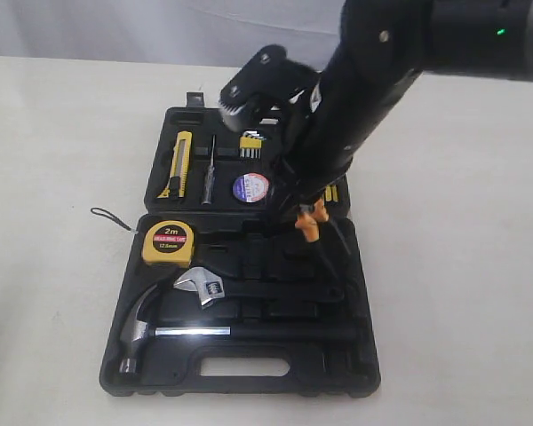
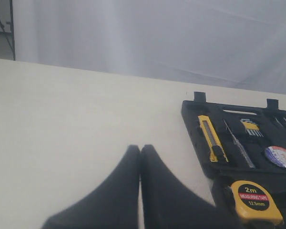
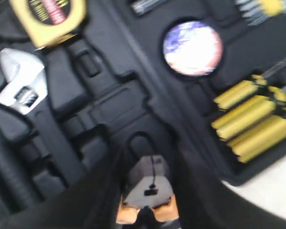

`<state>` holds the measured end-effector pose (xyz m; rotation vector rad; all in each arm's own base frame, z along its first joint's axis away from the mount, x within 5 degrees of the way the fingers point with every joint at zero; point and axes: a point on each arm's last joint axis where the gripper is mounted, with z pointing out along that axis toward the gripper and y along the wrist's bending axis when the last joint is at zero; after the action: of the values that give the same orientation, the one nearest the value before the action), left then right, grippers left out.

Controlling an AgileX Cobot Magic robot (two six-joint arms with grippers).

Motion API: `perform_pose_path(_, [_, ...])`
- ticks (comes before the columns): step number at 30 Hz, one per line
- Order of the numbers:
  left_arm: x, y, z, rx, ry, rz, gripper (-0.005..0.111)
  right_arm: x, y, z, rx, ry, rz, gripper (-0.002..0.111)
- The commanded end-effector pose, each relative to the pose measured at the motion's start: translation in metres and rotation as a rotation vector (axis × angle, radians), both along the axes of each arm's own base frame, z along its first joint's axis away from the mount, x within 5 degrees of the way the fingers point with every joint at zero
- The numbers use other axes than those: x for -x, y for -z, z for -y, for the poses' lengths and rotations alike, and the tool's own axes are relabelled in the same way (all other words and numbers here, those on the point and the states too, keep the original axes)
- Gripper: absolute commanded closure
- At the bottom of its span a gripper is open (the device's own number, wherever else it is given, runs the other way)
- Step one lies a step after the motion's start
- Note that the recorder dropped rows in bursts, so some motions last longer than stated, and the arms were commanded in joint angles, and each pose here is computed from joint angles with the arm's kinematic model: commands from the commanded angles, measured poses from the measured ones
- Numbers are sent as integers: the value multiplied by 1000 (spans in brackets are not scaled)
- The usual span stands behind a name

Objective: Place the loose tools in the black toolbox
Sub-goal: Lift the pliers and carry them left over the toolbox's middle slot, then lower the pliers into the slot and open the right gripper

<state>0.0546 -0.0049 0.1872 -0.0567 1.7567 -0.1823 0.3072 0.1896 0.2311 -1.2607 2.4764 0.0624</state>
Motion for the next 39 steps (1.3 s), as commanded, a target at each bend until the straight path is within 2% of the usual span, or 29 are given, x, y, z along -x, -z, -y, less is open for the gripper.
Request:
perform_pose_path(1, [0, -1, 0, -1, 5, 0, 107, 6, 17, -28, 26, -132, -4, 109])
perform_pose_path(8, [0, -1, 0, -1, 5, 0, 107, 8, 31, -54, 19, -287, 85, 109])
perform_pose_path(17, [0, -1, 0, 7, 6, -1, 107, 3, 37, -56, 71, -415, 153, 109])
perform_pose_path(27, [0, -1, 0, 4, 6, 0, 107, 2, 45, -57, 104, -491, 153, 109])
perform_pose_path(39, [0, -1, 0, 4, 6, 0, 107, -3, 63, -62, 79, -472, 145, 109])
